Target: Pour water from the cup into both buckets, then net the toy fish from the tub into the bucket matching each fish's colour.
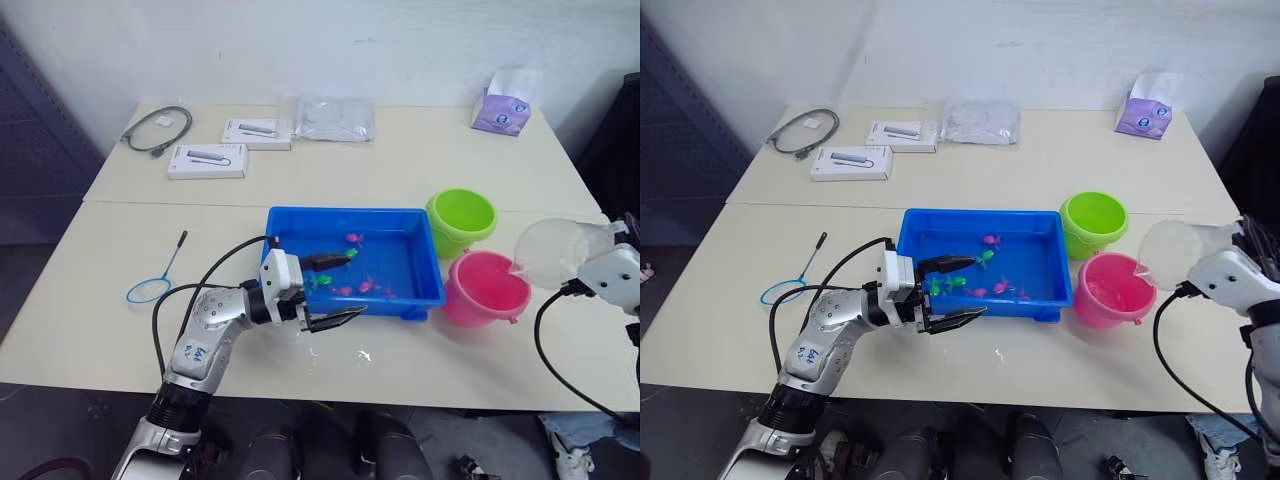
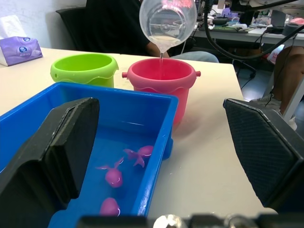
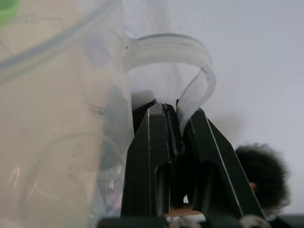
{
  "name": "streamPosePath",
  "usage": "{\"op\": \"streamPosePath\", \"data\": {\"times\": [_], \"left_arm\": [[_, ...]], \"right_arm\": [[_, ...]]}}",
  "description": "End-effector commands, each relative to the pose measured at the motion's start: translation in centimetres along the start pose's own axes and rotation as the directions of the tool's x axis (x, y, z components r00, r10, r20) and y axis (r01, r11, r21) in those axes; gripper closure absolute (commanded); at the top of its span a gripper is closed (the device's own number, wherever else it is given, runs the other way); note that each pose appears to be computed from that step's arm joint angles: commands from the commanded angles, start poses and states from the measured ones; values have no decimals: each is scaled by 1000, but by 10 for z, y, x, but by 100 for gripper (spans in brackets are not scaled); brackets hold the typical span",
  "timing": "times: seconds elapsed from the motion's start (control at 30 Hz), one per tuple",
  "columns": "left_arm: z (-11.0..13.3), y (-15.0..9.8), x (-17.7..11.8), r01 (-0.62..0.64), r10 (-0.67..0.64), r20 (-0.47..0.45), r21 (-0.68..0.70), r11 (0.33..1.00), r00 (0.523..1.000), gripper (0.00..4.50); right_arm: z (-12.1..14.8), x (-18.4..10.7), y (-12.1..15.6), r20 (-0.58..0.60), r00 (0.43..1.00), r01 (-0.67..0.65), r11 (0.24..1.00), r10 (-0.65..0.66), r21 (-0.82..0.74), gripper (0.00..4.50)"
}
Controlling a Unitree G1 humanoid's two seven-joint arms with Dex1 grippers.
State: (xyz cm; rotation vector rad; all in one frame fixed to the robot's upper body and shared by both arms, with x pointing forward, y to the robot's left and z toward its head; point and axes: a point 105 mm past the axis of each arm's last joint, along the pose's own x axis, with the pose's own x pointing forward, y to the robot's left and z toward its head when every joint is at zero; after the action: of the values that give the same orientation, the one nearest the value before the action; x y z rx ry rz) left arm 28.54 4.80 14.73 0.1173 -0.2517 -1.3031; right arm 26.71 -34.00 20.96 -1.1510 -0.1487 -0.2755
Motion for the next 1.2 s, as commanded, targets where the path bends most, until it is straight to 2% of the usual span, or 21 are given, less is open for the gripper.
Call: {"op": "streamPosePath", "data": {"times": [0.03,0.2,0.33,0.47,0.57,0.7,0.93,1.2], "left_arm": [[11,5,-3,-8,7,23,45,999,1000,0],[18,17,-12,-70,69,49,31,997,996,0],[27,29,-21,-150,149,85,4,989,985,0],[28,37,-24,-182,181,76,5,983,981,0],[28,39,-24,-193,192,77,-1,981,978,0],[28,40,-25,-209,208,73,9,978,975,0],[26,37,-27,-227,226,66,19,974,972,0],[24,37,-24,-239,236,69,25,971,969,0]], "right_arm": [[5,-1,-22,-18,998,70,977,-68,202,447],[-10,0,-19,-156,987,111,872,-40,476,447],[-11,22,-29,-186,982,123,861,-34,493,447],[-2,53,-29,-152,988,58,903,8,427,447],[9,73,-29,-103,994,-8,950,42,313,447],[21,95,-32,-60,998,-18,967,34,255,447],[39,115,-28,3,1000,-31,995,31,94,447],[59,123,-19,90,994,-45,994,54,-98,447]]}}
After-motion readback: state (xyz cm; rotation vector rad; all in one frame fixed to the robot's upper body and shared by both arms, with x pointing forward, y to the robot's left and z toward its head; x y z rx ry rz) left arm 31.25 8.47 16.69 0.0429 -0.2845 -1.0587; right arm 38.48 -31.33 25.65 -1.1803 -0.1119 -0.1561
